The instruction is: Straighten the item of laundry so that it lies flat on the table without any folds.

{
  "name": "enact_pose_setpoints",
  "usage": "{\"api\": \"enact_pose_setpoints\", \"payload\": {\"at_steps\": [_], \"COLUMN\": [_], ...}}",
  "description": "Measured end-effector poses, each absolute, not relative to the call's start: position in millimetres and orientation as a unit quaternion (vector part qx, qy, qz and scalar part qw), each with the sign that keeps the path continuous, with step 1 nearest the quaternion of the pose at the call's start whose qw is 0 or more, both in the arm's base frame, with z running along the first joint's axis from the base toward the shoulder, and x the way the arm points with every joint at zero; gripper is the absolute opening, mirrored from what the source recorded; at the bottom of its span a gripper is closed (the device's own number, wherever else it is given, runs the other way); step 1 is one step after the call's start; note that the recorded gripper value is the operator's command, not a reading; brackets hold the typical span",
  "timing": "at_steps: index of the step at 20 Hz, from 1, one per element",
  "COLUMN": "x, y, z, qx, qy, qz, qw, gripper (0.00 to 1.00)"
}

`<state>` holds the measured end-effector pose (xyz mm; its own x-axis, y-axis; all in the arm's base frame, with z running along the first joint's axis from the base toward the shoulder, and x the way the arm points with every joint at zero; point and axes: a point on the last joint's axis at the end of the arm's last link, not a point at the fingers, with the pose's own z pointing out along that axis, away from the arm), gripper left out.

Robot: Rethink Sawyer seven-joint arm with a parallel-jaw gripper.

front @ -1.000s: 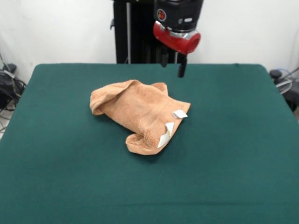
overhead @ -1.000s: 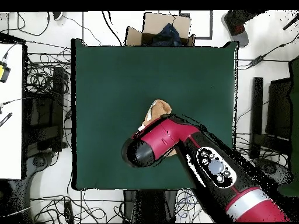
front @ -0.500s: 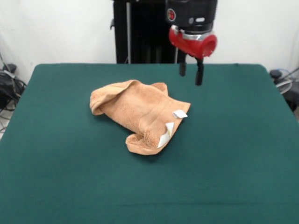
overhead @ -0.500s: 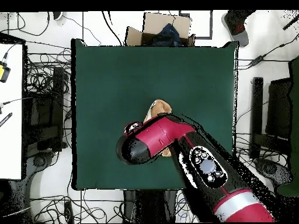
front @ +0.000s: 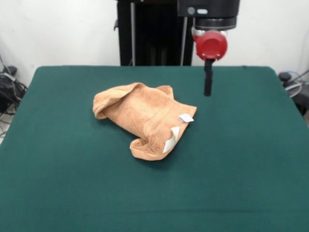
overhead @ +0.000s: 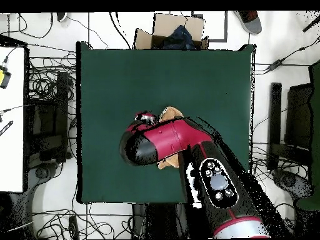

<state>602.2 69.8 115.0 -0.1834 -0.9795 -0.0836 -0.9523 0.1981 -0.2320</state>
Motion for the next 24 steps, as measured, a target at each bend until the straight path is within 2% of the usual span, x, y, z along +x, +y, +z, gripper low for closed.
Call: {"api": "enact_pose_setpoints", "payload": {"at_steps": [13,18,24], "x": [632,633,646], "y": [7,-4,-16], "z": [136,137,151], "qx": [-0.349,-0.311,-0.226], "qy": [0.925,0.935,0.950], "qz": [-0.081,-0.105,-0.136], "qw": [0.122,0.133,0.169], "gripper": [1.00,1.00,1.00]}}
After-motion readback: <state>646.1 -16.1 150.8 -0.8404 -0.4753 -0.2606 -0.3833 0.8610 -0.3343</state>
